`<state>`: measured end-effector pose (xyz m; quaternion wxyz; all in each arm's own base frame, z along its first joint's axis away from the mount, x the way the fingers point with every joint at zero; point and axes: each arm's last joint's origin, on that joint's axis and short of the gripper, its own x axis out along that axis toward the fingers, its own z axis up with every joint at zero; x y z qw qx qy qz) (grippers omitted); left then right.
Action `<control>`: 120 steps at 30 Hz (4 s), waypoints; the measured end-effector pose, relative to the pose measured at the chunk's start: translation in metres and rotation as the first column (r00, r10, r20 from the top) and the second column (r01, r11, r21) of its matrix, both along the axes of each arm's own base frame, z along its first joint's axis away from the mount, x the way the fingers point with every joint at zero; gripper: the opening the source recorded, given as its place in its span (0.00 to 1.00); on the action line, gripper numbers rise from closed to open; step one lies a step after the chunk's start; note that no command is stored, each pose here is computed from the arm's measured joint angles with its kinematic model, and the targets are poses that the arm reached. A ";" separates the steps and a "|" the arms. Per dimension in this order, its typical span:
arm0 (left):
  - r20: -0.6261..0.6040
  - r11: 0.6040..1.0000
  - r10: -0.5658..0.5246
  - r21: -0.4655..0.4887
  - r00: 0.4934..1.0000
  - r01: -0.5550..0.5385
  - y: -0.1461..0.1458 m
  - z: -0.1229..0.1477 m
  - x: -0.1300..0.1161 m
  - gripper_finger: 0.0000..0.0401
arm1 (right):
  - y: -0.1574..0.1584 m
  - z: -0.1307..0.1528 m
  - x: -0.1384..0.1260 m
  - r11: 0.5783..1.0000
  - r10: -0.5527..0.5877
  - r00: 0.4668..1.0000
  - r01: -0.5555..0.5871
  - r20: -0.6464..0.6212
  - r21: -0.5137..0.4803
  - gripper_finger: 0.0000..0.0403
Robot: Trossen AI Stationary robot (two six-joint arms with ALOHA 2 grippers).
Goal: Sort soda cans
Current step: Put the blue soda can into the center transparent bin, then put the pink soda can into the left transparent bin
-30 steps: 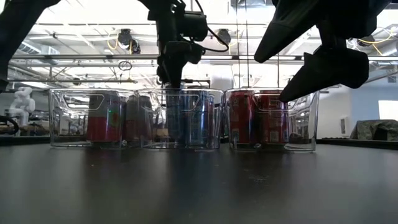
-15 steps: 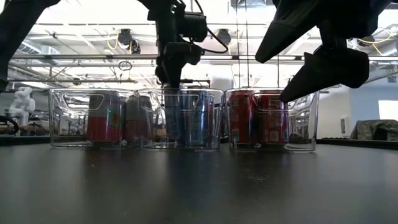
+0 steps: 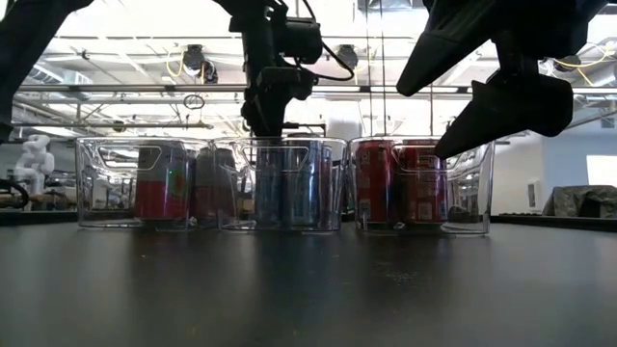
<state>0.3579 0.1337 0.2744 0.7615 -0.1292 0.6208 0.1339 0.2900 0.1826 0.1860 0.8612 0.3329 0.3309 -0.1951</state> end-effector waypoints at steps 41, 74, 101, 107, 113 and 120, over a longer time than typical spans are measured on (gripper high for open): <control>0.051 0.907 0.410 -0.125 0.911 -0.402 -0.301 0.037 -0.183 0.77 | 0.015 0.000 -0.008 0.989 0.145 0.989 -0.145 -0.036 0.008 0.84; 0.044 0.818 0.502 -0.347 0.864 -0.458 -0.354 0.025 -0.210 0.77 | 0.018 0.000 -0.010 0.988 0.151 0.988 -0.151 -0.030 0.011 0.84; 0.078 0.854 0.476 -0.279 0.876 -0.439 -0.344 0.024 -0.205 0.97 | 0.018 0.000 -0.010 0.989 0.151 0.988 -0.151 -0.031 0.011 0.84; 0.003 0.826 0.512 -0.276 0.859 -0.492 -0.345 0.018 -0.206 0.97 | 0.018 0.000 -0.010 0.988 0.151 0.988 -0.151 -0.031 0.010 0.84; -0.196 0.759 0.566 -0.255 0.801 -0.599 -0.349 -0.008 -0.215 0.97 | 0.018 0.000 -0.010 0.986 0.163 0.986 -0.162 -0.035 0.026 0.84; -0.226 0.765 0.556 -0.236 0.800 -0.599 -0.350 -0.019 -0.221 0.97 | 0.021 0.000 -0.012 0.984 0.175 0.984 -0.174 -0.037 0.031 0.84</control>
